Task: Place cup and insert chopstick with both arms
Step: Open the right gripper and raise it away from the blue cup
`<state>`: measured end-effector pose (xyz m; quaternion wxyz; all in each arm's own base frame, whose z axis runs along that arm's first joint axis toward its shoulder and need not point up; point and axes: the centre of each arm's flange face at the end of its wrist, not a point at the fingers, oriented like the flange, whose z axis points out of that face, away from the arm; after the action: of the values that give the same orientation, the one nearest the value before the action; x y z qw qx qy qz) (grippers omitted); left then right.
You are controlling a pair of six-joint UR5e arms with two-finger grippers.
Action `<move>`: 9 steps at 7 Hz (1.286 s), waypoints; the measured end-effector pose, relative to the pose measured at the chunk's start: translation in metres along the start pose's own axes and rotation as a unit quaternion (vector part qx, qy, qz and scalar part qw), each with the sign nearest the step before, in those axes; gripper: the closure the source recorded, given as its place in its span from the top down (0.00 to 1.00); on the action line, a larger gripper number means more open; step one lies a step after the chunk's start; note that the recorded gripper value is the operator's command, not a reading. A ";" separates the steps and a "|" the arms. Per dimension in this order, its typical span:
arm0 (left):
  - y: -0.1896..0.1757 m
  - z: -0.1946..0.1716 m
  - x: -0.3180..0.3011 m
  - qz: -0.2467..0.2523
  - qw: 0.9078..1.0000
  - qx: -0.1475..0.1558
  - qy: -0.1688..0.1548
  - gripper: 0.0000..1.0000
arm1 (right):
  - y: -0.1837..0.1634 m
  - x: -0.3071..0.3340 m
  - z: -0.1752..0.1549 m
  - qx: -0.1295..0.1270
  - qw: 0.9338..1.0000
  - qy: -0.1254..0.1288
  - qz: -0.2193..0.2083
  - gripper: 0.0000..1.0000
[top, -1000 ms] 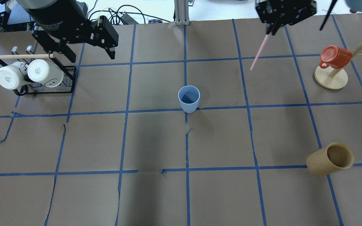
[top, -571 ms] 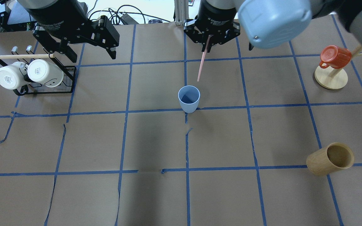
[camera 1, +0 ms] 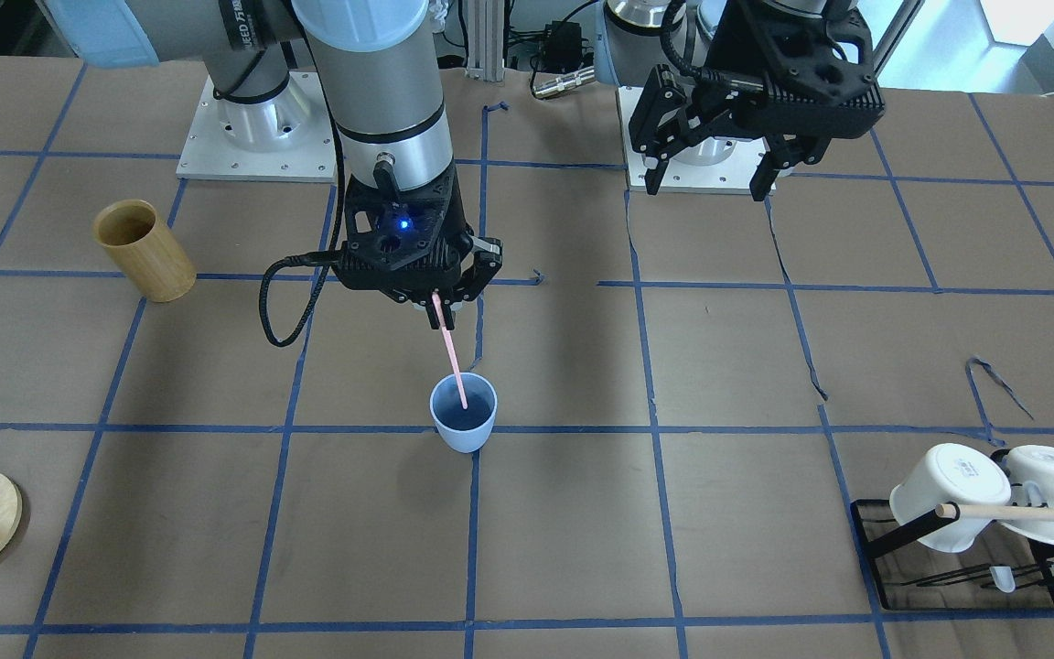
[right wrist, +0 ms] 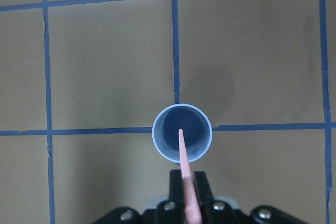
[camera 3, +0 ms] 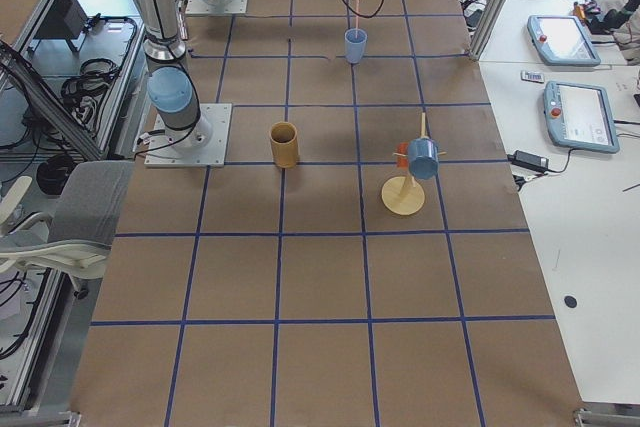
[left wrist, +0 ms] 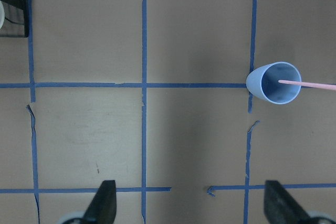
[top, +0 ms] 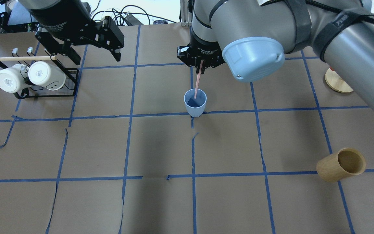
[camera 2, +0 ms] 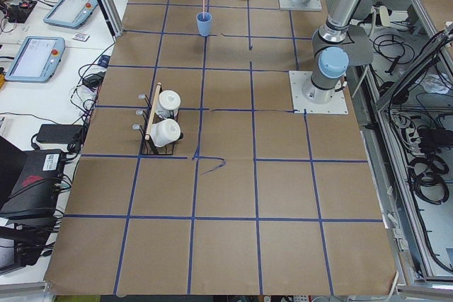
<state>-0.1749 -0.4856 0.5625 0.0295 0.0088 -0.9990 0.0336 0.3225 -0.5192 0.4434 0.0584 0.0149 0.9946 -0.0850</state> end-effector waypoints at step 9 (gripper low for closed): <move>0.000 0.000 0.000 -0.004 1.000 0.000 0.000 1.00 | 0.009 0.178 -0.088 -0.106 0.990 0.072 -0.064 1.00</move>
<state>-0.1747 -0.4857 0.5629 0.0298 0.0125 -0.9989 0.0338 0.1360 -0.4919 0.5066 -0.0177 -0.0489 0.9985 0.0186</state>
